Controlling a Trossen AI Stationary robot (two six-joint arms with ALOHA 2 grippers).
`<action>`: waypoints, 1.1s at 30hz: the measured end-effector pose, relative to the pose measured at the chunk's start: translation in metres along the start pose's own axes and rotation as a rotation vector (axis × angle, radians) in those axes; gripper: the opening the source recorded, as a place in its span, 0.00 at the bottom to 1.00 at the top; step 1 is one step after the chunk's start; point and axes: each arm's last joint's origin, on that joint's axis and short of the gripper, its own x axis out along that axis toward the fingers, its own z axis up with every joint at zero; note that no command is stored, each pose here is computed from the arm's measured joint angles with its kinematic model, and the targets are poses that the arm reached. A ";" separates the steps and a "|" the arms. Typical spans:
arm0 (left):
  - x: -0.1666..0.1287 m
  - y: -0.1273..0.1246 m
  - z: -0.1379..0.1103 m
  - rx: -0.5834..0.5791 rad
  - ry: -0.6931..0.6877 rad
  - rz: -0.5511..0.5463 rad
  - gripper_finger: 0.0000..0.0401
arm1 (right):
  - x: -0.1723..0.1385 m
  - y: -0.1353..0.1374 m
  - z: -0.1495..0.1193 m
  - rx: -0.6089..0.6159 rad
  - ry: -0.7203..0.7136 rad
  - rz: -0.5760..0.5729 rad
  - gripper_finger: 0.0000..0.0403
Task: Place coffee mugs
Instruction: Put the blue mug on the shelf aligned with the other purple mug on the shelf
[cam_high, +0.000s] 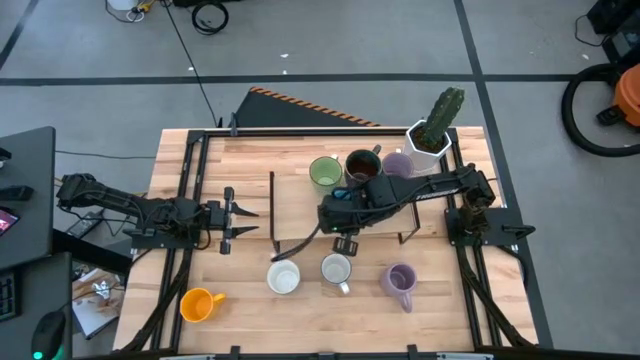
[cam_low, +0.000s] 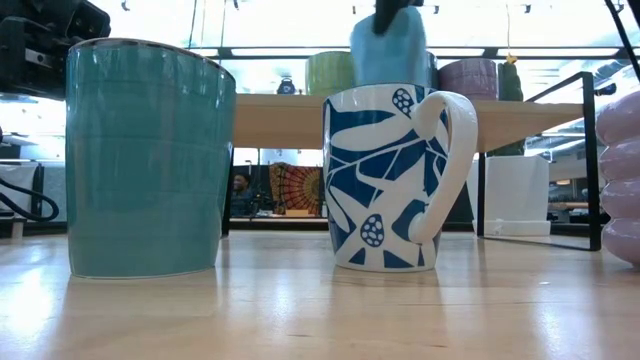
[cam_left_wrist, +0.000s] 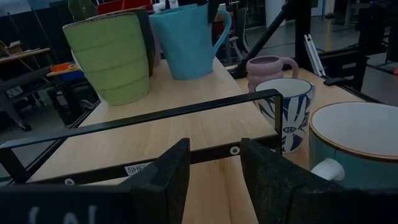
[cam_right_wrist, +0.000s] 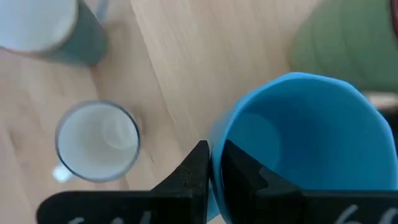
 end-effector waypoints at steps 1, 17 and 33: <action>0.000 0.000 0.000 0.000 0.000 0.000 0.37 | -0.001 0.001 -0.003 0.001 0.011 -0.016 0.10; 0.000 0.000 0.000 0.010 0.001 0.000 0.37 | -0.026 0.022 -0.035 0.004 0.001 -0.062 0.09; 0.000 0.000 0.000 0.036 0.002 0.000 0.37 | -0.035 -0.008 -0.088 0.140 -0.007 -0.126 0.09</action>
